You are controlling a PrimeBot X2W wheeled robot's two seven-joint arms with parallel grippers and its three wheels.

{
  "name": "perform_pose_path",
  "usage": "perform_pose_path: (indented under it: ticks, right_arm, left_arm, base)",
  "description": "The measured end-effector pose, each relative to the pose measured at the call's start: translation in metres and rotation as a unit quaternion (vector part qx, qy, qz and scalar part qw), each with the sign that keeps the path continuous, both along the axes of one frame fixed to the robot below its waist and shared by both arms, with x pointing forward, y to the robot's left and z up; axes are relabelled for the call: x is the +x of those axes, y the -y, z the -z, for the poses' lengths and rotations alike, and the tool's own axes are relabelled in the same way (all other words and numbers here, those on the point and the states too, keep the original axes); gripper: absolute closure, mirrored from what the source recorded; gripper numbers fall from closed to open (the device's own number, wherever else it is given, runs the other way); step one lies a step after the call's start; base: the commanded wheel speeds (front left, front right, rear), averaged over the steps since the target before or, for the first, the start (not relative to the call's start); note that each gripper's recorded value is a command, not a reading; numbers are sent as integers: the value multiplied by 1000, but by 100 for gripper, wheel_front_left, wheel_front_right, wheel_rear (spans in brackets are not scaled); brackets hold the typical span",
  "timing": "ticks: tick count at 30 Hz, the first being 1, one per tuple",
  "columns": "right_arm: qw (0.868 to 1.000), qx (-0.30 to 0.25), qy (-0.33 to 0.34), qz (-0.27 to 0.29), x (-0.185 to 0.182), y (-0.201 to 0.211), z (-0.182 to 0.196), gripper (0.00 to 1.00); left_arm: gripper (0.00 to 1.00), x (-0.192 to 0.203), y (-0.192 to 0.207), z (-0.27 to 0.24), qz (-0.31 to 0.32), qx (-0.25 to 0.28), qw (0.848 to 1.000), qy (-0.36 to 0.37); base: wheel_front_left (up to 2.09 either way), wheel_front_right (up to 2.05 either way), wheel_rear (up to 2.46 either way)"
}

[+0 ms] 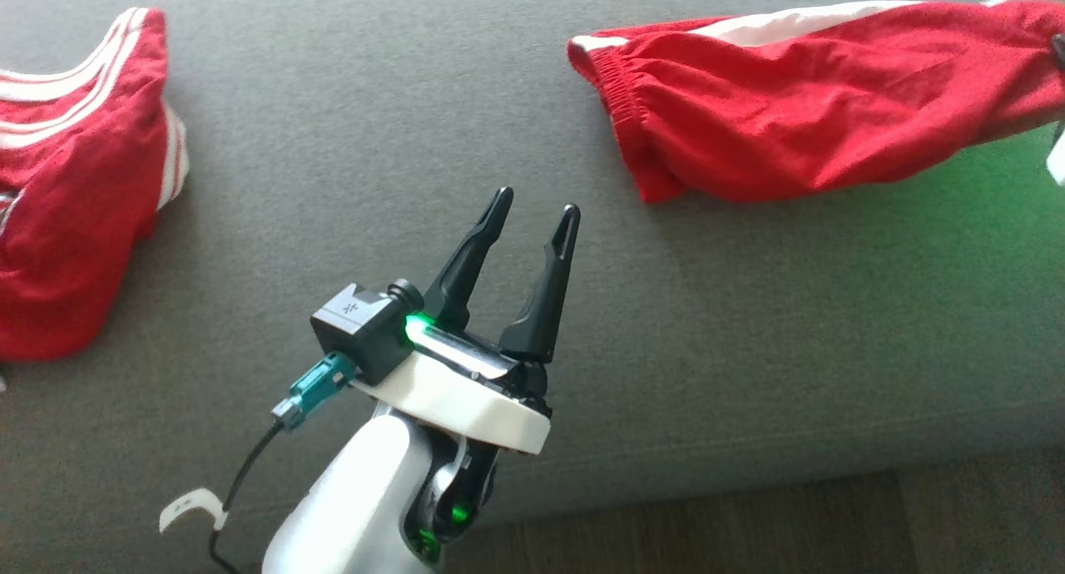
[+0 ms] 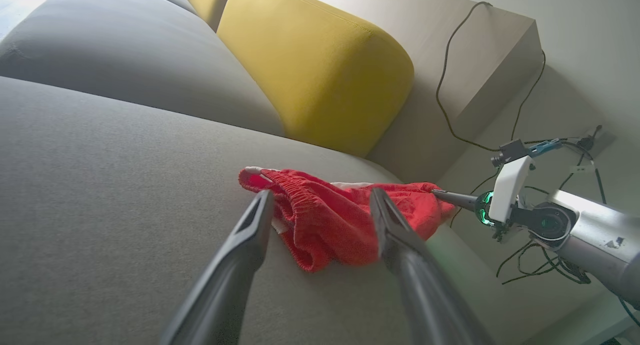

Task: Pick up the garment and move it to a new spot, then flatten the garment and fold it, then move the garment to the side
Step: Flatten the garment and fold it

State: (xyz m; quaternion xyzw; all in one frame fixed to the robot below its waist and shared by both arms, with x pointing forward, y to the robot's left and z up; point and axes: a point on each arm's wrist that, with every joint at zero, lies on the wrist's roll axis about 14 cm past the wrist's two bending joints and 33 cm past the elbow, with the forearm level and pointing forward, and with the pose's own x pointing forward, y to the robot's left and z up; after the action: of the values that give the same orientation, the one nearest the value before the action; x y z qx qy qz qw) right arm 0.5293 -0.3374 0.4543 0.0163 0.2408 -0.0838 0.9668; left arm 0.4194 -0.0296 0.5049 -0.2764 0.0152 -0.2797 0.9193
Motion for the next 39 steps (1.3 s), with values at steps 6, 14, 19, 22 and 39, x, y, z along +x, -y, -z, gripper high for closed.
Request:
perform_pose_path:
  ticks: [6,14,19,22,39]
  right_arm:
    - [999,-20,28,-10,1,-2,-19,100]
    - [993,-37,75,-88,28,-68,-51,100]
    - [982,-34,88,-161,38,-132,-60,100]
    - [975,-35,80,-204,40,-168,-58,100]
    - [938,-13,3,-348,16,-280,-15,100]
  left_arm:
    - [0,-1,5,1,10,-1,1000,0]
    - [0,-5,-5,-3,-3,7,1000,5]
    - [0,-9,-14,-9,-15,7,1000,7]
    - [0,-10,-21,-11,-26,7,1000,7]
    - [0,-17,-48,-11,-69,6,998,-5]
  base:
    - [0,0,0]
    - [0,0,0]
    - [0,0,0]
    - [0,0,0]
    - [0,0,0]
